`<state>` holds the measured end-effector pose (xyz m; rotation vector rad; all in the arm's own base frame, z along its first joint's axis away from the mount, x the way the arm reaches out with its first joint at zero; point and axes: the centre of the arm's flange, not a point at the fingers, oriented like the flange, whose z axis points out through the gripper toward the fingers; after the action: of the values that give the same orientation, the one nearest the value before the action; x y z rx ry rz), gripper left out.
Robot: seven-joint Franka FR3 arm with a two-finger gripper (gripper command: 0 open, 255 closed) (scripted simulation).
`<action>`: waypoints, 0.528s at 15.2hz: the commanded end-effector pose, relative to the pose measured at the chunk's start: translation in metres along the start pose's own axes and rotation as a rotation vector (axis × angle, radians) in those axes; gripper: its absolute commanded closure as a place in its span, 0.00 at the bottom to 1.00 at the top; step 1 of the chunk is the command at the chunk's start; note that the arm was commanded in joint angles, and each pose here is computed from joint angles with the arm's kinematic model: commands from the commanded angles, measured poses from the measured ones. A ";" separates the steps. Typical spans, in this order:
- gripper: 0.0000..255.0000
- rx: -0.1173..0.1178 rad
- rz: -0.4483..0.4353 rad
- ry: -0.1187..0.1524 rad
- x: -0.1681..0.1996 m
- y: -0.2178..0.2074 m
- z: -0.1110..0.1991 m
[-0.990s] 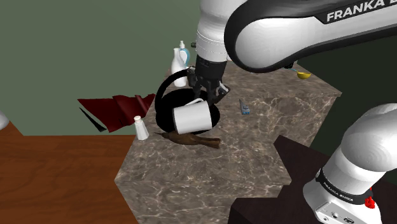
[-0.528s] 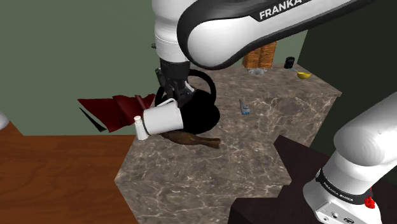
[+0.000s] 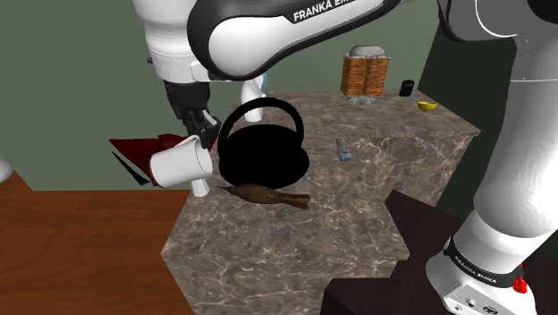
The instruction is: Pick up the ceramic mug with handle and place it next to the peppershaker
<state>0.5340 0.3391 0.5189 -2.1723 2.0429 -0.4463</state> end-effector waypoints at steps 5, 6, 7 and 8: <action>1.00 0.001 0.002 0.006 -0.013 -0.002 0.031; 1.00 0.001 0.002 0.006 -0.014 0.000 0.036; 1.00 0.001 0.002 0.006 -0.014 0.001 0.041; 1.00 0.001 0.002 0.006 -0.015 0.003 0.046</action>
<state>0.5439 0.3493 0.4770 -2.1708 2.0478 -0.4536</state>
